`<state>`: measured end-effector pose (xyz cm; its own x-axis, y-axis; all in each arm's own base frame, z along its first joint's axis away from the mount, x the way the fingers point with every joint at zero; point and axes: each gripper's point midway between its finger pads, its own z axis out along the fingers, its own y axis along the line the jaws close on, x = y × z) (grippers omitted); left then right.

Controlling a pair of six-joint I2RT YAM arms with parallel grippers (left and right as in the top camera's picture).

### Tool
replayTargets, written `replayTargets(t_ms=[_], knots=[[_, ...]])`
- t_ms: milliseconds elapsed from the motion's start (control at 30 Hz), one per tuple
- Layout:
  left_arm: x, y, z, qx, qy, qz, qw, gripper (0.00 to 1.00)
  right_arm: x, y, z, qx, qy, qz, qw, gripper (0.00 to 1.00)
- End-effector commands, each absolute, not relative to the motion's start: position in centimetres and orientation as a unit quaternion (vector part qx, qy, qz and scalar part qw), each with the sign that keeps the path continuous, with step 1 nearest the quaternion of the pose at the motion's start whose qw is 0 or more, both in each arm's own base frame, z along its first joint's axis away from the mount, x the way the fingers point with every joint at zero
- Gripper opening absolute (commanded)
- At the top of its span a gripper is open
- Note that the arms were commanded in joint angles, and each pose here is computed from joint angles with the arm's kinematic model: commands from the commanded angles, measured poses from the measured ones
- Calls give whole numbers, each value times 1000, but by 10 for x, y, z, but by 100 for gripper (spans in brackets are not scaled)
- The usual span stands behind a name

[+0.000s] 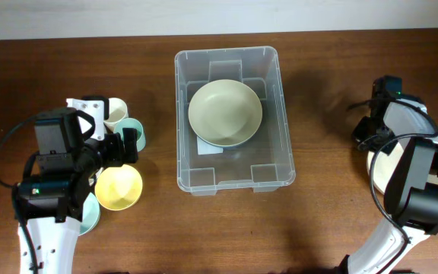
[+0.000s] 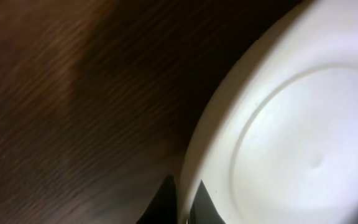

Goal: Pack container
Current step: 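Carry the white bowl with the right gripper and stack it in the bin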

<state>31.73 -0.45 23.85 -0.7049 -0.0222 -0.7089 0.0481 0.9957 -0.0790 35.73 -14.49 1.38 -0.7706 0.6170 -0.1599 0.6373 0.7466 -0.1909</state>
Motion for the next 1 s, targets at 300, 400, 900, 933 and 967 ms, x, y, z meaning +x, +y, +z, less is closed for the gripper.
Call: replayTargets(t_ms=[300, 400, 900, 933, 967], knots=[[320, -1, 248, 3, 918, -41, 394, 99, 433, -68, 169, 143, 971, -74, 176, 4], [320, -1, 248, 3, 918, -41, 394, 99, 440, -38, 195, 87, 975, -67, 194, 4], [320, -1, 248, 3, 918, -41, 394, 99, 433, 234, 268, -356, 877, 31, 320, 4], [320, -1, 248, 3, 918, -41, 394, 99, 429, 243, 263, -377, 870, 29, 316, 4], [320, -1, 248, 3, 918, -41, 394, 99, 425, 252, 259, -397, 862, 28, 312, 4]])
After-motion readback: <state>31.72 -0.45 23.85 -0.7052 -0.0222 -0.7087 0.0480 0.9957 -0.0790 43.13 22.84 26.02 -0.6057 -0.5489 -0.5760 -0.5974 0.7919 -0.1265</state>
